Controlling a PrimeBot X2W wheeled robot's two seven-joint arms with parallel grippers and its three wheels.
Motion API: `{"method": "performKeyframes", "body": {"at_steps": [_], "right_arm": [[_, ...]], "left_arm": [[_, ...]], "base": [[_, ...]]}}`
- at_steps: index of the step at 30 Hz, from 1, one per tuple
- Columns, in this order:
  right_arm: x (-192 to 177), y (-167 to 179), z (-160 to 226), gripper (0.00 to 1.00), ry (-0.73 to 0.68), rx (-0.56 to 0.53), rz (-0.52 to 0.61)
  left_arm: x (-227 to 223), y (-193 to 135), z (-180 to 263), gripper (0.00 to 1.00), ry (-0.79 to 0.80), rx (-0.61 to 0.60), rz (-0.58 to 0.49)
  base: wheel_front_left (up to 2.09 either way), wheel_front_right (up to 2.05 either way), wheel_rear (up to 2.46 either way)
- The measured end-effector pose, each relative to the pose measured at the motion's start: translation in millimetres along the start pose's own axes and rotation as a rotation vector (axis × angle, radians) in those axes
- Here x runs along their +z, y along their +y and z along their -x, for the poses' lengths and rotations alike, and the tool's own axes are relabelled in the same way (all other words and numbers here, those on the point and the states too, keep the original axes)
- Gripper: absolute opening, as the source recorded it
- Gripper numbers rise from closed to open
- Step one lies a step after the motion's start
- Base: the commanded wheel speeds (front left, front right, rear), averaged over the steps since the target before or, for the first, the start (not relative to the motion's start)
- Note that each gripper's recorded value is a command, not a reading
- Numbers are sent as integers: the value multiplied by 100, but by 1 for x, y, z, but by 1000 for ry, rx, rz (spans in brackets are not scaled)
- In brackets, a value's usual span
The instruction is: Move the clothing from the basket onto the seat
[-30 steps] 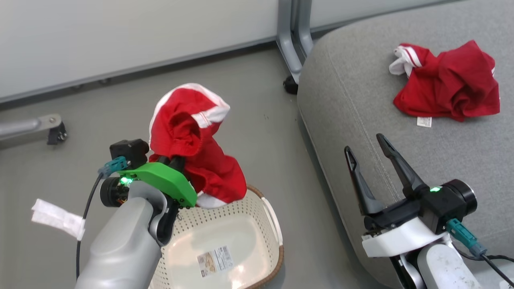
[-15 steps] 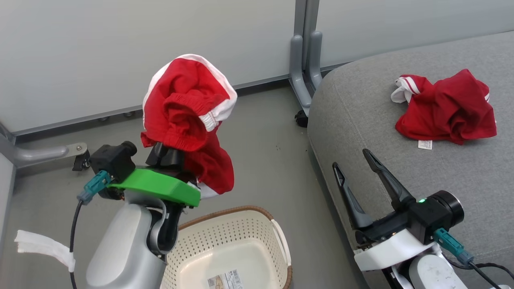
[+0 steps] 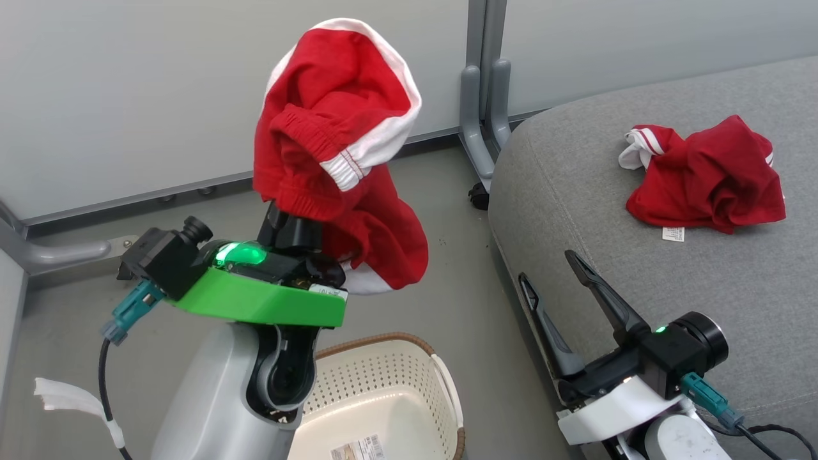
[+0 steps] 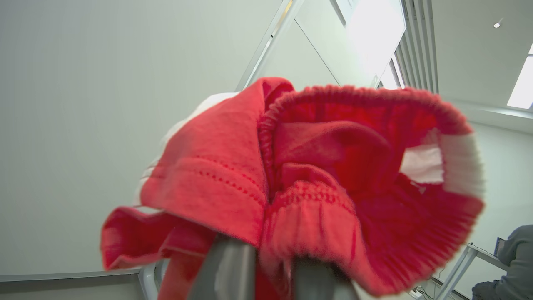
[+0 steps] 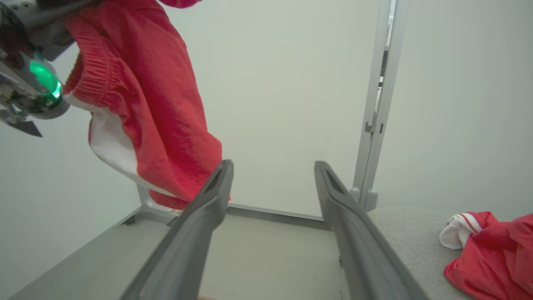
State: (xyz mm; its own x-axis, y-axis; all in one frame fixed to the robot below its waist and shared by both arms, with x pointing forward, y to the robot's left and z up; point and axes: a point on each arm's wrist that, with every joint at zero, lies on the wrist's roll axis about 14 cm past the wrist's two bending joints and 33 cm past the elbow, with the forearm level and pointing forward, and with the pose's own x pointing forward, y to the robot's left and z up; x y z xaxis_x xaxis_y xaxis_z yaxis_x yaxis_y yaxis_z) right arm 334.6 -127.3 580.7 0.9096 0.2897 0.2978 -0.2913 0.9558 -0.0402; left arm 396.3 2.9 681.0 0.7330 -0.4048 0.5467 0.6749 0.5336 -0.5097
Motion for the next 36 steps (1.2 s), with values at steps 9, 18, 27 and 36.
{"method": "performKeyframes", "body": {"at_steps": [9,18,27,36], "right_arm": [[-3,4,0,100,9,8,-8],[-3,3,1,100,10,6,-7],[7,54,-3,100,-24,218,176],[-8,74,-7,100,7,301,259]], "left_arm": [[-6,-20,-3,0,1,-36,185],[-7,-20,-5,0,2,-39,183],[-9,-25,-6,0,12,-51,212],[-5,-48,-8,0,15,-99,271]], "base": [[0,0,0],[0,0,0],[0,0,0],[0,0,0]]}}
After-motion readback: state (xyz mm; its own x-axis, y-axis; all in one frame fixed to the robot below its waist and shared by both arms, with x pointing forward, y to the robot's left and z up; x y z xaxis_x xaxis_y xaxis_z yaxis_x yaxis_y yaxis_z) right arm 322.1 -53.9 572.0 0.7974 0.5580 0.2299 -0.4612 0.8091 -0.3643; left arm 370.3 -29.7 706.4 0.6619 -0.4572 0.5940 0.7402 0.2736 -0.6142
